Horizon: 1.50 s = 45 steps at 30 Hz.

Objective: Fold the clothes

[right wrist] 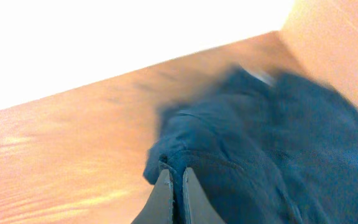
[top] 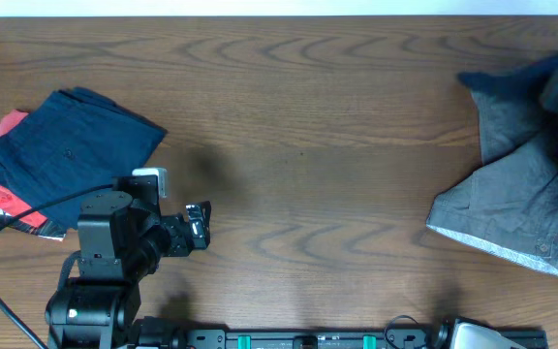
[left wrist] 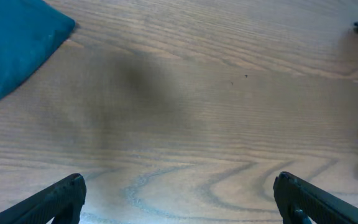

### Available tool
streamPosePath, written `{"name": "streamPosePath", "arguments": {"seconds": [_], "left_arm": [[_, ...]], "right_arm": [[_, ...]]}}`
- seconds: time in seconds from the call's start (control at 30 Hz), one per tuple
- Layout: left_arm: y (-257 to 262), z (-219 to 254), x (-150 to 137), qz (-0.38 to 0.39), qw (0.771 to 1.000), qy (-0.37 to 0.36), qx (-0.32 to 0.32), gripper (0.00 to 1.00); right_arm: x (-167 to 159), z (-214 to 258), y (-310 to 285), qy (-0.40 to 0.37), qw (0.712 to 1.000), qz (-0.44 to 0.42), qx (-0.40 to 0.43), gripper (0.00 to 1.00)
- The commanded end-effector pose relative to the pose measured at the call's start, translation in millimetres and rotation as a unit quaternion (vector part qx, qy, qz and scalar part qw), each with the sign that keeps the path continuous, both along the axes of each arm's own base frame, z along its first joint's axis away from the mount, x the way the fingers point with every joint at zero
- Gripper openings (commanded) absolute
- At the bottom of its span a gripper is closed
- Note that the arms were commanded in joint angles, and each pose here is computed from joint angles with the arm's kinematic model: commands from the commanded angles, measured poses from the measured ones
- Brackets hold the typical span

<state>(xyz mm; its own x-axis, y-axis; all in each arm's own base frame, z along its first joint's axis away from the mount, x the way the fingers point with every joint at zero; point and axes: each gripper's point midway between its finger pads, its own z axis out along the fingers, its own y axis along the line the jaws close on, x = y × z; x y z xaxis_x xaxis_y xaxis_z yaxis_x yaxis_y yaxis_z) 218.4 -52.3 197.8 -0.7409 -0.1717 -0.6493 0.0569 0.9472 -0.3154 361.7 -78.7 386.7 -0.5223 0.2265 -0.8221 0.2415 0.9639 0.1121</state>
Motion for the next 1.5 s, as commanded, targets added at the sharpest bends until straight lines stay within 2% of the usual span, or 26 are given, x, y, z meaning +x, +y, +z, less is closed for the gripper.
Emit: {"name": "streamPosePath", "arguments": {"seconds": [0.0, 0.27, 0.43, 0.6, 0.87, 0.9, 0.93, 0.97, 1.03, 1.07, 1.17, 1.23, 1.27, 1.33, 1.47], "left_arm": [[-2.8, 7.4, 0.9, -0.006, 1.000, -0.009, -0.005, 0.98], [-2.9, 7.5, 0.9, -0.006, 1.000, -0.009, -0.005, 0.98], [-2.9, 7.4, 0.9, -0.006, 1.000, -0.009, -0.005, 0.98], [-2.8, 7.5, 1.0, -0.006, 1.000, -0.009, -0.005, 0.98], [-2.8, 7.5, 1.0, -0.006, 1.000, -0.009, -0.005, 0.98], [-2.8, 7.5, 1.0, -0.006, 1.000, -0.009, -0.005, 0.98], [-2.9, 7.5, 1.0, -0.006, 1.000, -0.009, -0.005, 0.98], [-2.8, 7.5, 1.0, -0.006, 1.000, -0.009, -0.005, 0.98], [-2.8, 7.5, 1.0, -0.006, 1.000, -0.009, -0.005, 0.98], [-2.8, 7.5, 1.0, -0.006, 1.000, -0.009, -0.005, 0.98], [-3.0, 8.6, 2.0, -0.006, 1.000, -0.012, -0.006, 0.98], [-3.1, 10.3, 3.6, -0.006, 1.000, -0.017, -0.006, 0.98], [-3.4, 12.4, 5.5, -0.001, 1.000, -0.021, -0.012, 0.98], [-3.6, 16.4, 9.2, 0.014, 0.999, -0.025, -0.028, 0.98], [-4.9, 20.8, 21.2, 0.049, 0.996, -0.025, -0.070, 0.98]], "right_arm": [[-4.2, 15.4, 81.9, -0.024, 0.979, 0.192, 0.065, 0.01], [-25.6, -92.9, 155.3, 0.158, 0.942, 0.276, 0.106, 0.01], [-30.5, -155.2, 205.0, 0.224, 0.909, 0.336, 0.105, 0.01], [-22.2, -182.0, 259.1, 0.224, 0.885, 0.398, 0.090, 0.01], [-26.6, -184.5, 329.3, 0.179, 0.851, 0.490, 0.055, 0.01], [-27.2, -184.2, 329.6, 0.178, 0.852, 0.490, 0.047, 0.05], [-25.8, -185.3, 326.3, 0.179, 0.858, 0.481, 0.035, 0.24], [-22.9, -187.5, 319.4, 0.183, 0.866, 0.465, 0.020, 0.57], [-14.6, -191.6, 294.1, 0.197, 0.894, 0.403, -0.012, 0.99], [-11.4, -192.3, 281.7, 0.203, 0.905, 0.372, -0.024, 0.99], [-2.5, -191.5, 218.0, 0.225, 0.950, 0.209, -0.053, 0.99], [-3.8, -189.3, 174.7, 0.235, 0.965, 0.103, -0.053, 0.99], [-7.1, -188.2, 150.6, 0.242, 0.968, 0.049, -0.042, 0.99], [-11.5, -188.9, 124.6, 0.254, 0.967, 0.003, -0.020, 0.99], [-22.7, -196.8, 77.6, 0.289, 0.955, -0.056, 0.028, 0.99]]}}
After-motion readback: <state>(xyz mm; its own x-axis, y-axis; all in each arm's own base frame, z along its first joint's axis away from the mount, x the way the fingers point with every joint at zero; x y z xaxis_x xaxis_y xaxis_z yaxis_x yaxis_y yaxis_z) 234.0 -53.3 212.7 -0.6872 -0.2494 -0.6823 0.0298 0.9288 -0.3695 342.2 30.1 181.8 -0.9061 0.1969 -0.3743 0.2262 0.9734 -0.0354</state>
